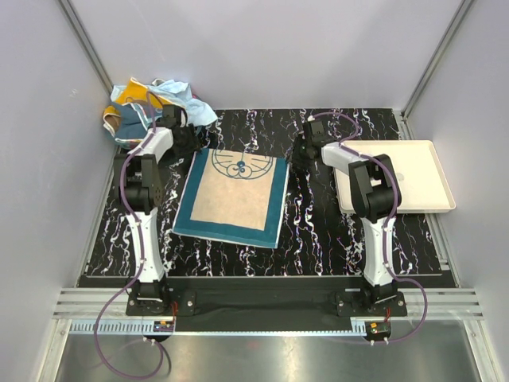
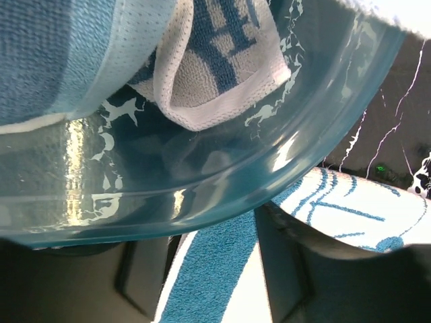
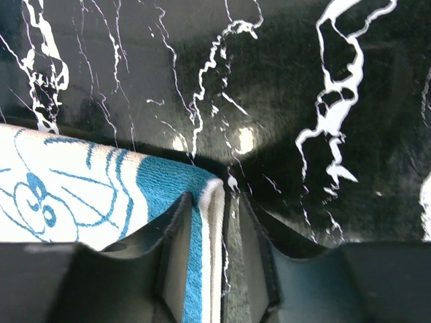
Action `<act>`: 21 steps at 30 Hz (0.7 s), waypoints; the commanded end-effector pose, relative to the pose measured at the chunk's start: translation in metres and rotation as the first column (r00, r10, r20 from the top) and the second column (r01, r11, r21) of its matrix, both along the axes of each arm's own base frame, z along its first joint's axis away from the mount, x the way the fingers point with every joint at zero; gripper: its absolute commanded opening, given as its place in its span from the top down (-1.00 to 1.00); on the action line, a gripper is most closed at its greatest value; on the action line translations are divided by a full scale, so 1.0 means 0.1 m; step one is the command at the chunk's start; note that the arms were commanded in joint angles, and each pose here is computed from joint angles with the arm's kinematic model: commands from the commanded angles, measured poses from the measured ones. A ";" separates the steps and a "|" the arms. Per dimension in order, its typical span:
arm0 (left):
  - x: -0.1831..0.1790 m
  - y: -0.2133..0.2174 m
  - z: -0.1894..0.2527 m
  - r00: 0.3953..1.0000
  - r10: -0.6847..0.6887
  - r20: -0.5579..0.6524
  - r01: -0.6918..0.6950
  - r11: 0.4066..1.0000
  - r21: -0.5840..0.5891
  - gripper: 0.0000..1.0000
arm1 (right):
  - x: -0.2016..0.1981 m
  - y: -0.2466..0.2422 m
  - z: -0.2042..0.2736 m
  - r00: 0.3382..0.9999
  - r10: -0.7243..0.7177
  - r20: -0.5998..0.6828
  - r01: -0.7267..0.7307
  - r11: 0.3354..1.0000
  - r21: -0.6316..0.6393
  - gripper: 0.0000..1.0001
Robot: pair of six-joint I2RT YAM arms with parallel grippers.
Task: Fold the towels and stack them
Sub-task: Fold the towel
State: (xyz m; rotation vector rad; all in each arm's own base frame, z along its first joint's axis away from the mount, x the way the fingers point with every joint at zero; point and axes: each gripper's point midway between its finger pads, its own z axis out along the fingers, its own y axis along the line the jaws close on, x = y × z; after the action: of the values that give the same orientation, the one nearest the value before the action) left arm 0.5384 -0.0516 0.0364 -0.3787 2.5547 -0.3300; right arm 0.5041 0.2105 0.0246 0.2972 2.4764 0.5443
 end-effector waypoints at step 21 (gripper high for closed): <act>0.28 -0.16 0.42 0.957 0.155 0.244 -0.128 0.984 -0.123 0.42 | 0.11 0.03 0.06 1.000 0.013 0.021 -0.013 1.000 -0.003 0.88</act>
State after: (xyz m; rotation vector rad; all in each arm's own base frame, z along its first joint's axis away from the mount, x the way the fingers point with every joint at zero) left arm 0.5396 -0.0611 0.0277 -0.5436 2.4393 -0.3764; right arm 0.5095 0.2167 0.0186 0.2965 2.4845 0.5735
